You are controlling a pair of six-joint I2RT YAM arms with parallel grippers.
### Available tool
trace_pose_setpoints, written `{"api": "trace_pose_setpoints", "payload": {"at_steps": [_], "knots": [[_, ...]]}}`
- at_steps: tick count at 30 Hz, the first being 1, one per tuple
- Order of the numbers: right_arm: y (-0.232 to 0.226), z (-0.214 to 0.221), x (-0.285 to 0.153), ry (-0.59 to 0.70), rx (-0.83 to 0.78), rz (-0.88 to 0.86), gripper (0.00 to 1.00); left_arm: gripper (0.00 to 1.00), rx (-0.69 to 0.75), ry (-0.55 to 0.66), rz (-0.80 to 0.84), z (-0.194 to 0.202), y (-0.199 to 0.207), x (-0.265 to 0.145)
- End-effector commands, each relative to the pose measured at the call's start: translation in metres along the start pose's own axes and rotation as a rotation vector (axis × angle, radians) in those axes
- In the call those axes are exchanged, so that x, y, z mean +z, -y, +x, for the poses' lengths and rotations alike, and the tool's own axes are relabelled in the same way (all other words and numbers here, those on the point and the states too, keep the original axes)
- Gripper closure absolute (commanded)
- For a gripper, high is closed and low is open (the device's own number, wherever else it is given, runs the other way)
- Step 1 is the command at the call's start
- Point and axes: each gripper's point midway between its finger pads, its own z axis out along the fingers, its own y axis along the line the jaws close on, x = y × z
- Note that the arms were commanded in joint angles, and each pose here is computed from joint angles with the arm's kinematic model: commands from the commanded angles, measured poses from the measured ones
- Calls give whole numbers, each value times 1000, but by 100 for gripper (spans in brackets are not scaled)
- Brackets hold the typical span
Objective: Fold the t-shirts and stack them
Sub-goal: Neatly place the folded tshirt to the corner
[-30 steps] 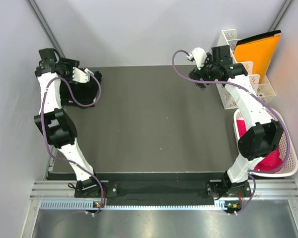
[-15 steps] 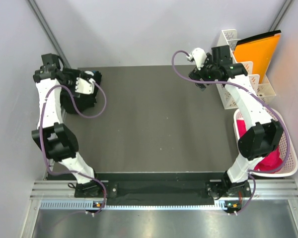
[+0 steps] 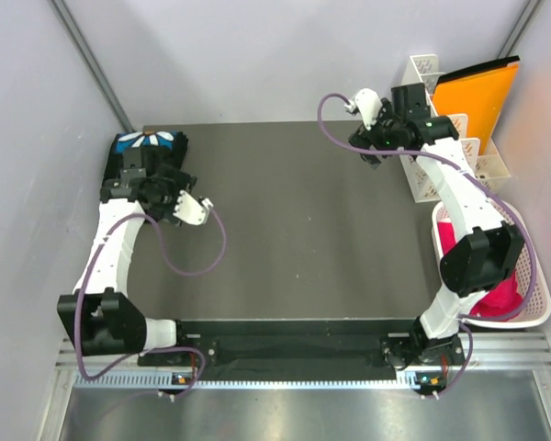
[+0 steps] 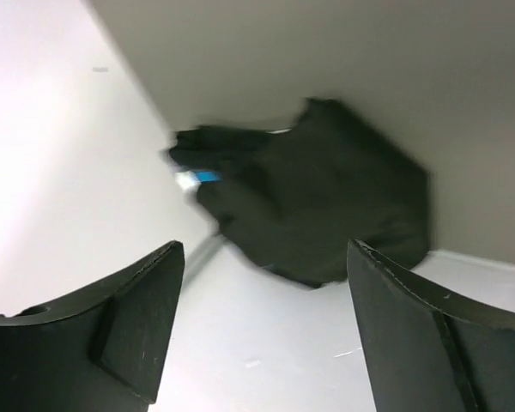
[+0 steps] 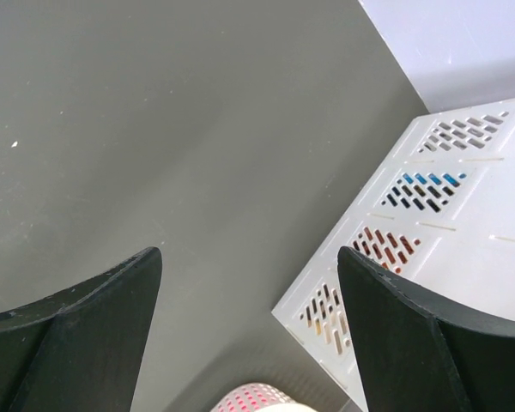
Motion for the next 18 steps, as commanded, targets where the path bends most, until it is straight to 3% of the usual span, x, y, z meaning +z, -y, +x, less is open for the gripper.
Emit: {"api": "trace_pose_setpoints", "payload": {"at_steps": [1, 3, 4, 8, 12, 16, 18], "knots": [[15, -43, -28, 116, -36, 38, 16, 19, -16, -213, -186, 8, -50, -23], [15, -47, -27, 129, -39, 36, 16, 20, -118, -238, -261, 1, -68, -21], [14, -47, -26, 132, -40, 29, 16, 19, -252, -240, -303, -1, -76, -27], [9, -53, -22, 141, -43, 10, 16, 23, -482, -181, -178, 1, -70, -17], [9, -58, -22, 142, -55, 9, 15, 24, -513, -95, -54, 24, -47, -20], [13, -56, -26, 127, -65, 32, 14, 21, -552, -86, -148, 75, -51, -30], [12, -53, -25, 115, -64, 31, 14, 22, -565, -37, -118, 69, -53, -31]]}}
